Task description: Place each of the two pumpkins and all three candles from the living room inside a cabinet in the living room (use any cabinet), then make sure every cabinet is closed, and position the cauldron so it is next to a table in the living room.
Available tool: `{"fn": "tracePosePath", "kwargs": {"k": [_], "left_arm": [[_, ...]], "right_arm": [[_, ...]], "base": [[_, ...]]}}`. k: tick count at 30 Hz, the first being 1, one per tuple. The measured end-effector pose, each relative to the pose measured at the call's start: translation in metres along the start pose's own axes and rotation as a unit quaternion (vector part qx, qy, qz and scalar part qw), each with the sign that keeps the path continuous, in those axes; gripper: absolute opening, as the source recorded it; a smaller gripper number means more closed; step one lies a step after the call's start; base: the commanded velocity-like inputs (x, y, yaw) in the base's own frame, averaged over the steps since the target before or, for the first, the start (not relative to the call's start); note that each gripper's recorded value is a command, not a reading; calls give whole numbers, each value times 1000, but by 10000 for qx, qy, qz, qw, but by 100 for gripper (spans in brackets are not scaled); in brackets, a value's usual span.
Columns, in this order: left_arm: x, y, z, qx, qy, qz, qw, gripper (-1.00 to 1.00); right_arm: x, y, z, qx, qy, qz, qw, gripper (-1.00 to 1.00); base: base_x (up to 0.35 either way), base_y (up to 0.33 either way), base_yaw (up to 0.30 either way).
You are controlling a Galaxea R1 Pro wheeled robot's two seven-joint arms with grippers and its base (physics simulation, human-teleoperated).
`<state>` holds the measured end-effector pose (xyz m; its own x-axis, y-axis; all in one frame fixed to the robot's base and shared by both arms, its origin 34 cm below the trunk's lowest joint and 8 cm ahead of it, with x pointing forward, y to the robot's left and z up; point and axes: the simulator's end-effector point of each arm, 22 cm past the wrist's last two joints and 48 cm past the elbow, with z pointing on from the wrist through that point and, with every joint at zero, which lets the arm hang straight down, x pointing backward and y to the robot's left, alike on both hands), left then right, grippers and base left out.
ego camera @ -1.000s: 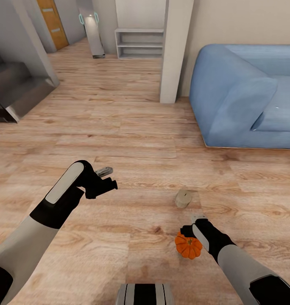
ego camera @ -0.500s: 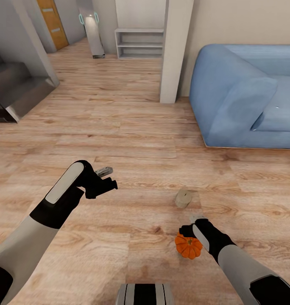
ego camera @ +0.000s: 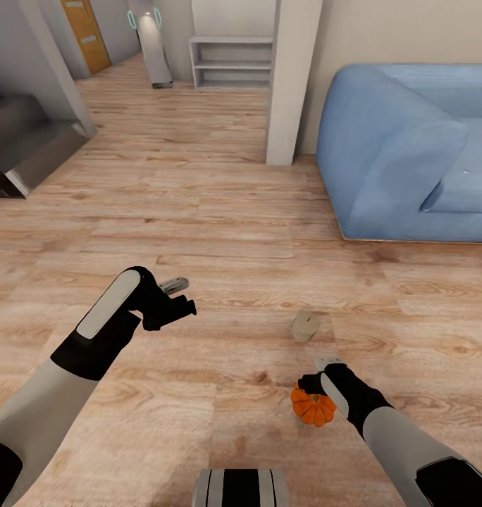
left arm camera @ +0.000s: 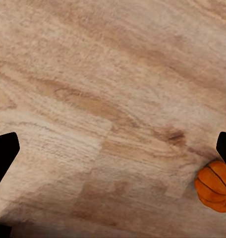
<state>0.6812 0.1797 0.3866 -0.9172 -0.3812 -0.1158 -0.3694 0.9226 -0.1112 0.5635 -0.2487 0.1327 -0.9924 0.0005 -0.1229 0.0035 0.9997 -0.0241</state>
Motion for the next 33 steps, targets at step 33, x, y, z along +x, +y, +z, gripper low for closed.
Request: {"fn": "tracePosePath", "kwargs": {"k": [33], "left_arm": [[5,6,22,-78,157,-27,9998,100]], "right_arm": [[14,-1,17,17,142,-8,9999,100]], "base": [[0,0,0]]}}
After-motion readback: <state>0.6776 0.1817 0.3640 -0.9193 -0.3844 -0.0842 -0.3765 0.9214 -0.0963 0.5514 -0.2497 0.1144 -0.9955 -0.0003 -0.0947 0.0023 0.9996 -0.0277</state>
